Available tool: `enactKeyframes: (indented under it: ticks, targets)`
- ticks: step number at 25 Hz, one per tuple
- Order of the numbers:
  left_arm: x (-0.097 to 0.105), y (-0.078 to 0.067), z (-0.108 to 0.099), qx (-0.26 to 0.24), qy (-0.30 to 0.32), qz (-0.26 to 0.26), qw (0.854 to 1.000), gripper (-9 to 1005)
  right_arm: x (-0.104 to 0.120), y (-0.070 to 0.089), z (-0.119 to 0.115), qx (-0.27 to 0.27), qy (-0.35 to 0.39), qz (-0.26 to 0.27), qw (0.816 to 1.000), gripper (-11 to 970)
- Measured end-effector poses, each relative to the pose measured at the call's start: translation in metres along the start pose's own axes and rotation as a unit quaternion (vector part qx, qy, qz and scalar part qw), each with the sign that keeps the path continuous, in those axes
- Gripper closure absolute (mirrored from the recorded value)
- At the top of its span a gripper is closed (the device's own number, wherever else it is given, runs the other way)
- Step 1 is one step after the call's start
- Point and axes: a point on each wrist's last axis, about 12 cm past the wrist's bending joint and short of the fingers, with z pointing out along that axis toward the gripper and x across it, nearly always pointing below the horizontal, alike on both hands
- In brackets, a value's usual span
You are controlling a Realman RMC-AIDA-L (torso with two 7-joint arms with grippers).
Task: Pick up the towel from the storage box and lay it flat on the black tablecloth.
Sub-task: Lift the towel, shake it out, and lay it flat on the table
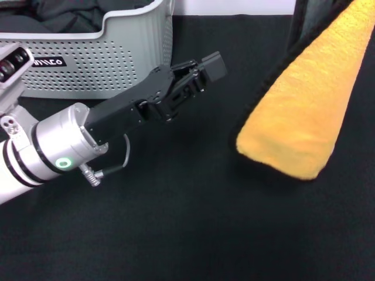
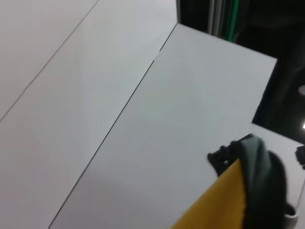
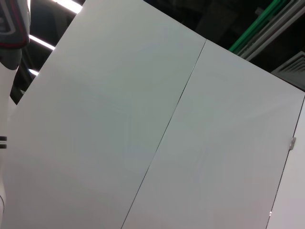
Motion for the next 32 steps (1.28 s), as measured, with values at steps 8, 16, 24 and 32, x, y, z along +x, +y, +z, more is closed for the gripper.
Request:
enactKeyframes:
  ticks: [8, 16, 24, 32]
  targets:
    - [0.004, 0.006, -0.001, -0.026, 0.020, -0.003, 0.999, 887, 0.000, 0.001, -0.001, 0.002, -0.002, 0.000, 1.000, 955]
    - [0.000, 0.005, -0.020, -0.050, 0.016, 0.004, 0.999, 843, -0.002, -0.001, -0.005, 0.009, 0.003, -0.008, 1.000, 955]
    - [0.002, 0.006, -0.009, -0.030, 0.040, 0.004, 0.999, 562, -0.001, -0.001, -0.005, 0.011, 0.003, -0.012, 1.000, 955]
    - [0.004, 0.006, -0.004, -0.018, 0.057, -0.002, 0.998, 487, 0.000, -0.001, -0.006, 0.015, 0.004, -0.008, 1.000, 954]
